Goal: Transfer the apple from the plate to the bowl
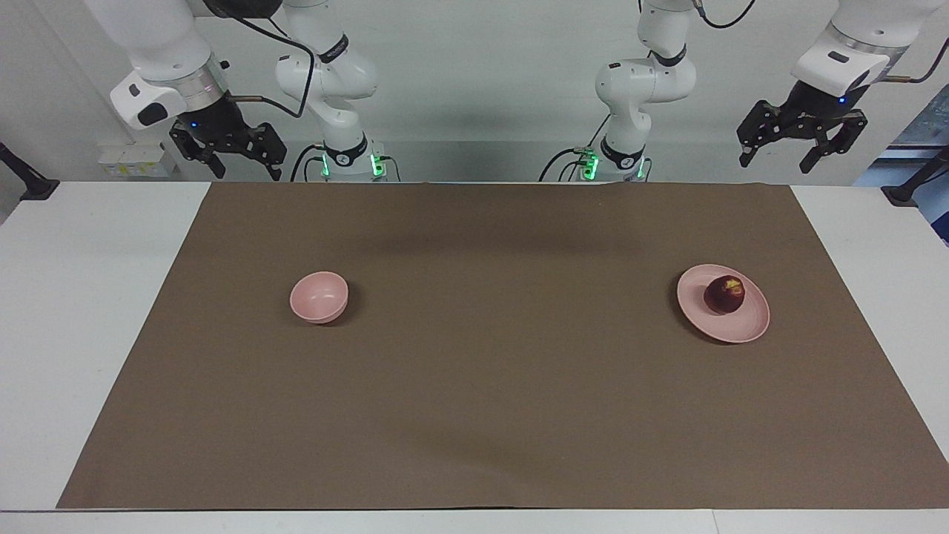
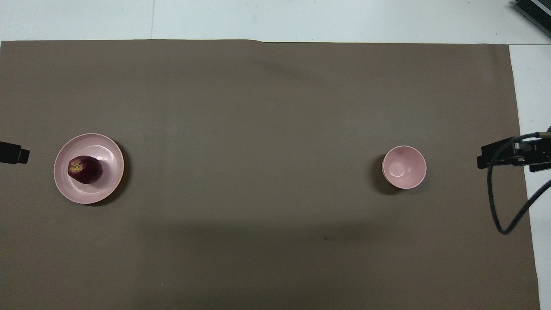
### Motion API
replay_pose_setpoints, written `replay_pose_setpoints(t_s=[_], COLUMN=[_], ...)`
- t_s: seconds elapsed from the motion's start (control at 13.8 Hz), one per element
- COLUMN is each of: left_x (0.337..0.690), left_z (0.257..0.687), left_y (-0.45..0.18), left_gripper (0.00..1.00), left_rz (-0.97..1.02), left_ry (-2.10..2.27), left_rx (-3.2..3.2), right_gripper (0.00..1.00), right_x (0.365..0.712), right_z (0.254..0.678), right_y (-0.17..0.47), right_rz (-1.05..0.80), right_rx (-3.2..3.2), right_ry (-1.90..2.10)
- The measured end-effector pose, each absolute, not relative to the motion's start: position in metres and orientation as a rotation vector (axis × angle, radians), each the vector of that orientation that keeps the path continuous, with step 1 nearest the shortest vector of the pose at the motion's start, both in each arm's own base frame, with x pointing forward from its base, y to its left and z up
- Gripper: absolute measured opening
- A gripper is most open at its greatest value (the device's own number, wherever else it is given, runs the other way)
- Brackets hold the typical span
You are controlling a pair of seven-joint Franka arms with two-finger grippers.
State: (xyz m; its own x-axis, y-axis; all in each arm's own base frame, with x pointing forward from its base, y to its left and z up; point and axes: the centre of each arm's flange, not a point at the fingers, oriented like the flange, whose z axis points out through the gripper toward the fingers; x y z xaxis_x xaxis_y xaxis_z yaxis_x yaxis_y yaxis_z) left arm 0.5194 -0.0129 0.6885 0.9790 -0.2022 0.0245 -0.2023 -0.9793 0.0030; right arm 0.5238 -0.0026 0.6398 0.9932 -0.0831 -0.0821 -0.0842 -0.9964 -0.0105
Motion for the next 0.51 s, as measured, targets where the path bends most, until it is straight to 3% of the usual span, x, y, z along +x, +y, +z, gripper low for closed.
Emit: replay_pose_setpoints(t_s=[0.22,0.51], left_x=[0.522,0.532], left_z=[0.677,0.624], left_y=[-0.008,-0.007], left_gripper=[1.0,1.0], left_rz=[0.034,0.014], left_ry=[-0.305,-0.299], left_rx=[3.121,3.121], right_gripper=[1.0,1.0], right_x=[0.519,0.522], right_z=[0.623,0.586], right_y=[0.005,0.017], right_rz=[0.116,0.126], right_rx=[-3.125,-3.125], right_ry=[0.11,0.084])
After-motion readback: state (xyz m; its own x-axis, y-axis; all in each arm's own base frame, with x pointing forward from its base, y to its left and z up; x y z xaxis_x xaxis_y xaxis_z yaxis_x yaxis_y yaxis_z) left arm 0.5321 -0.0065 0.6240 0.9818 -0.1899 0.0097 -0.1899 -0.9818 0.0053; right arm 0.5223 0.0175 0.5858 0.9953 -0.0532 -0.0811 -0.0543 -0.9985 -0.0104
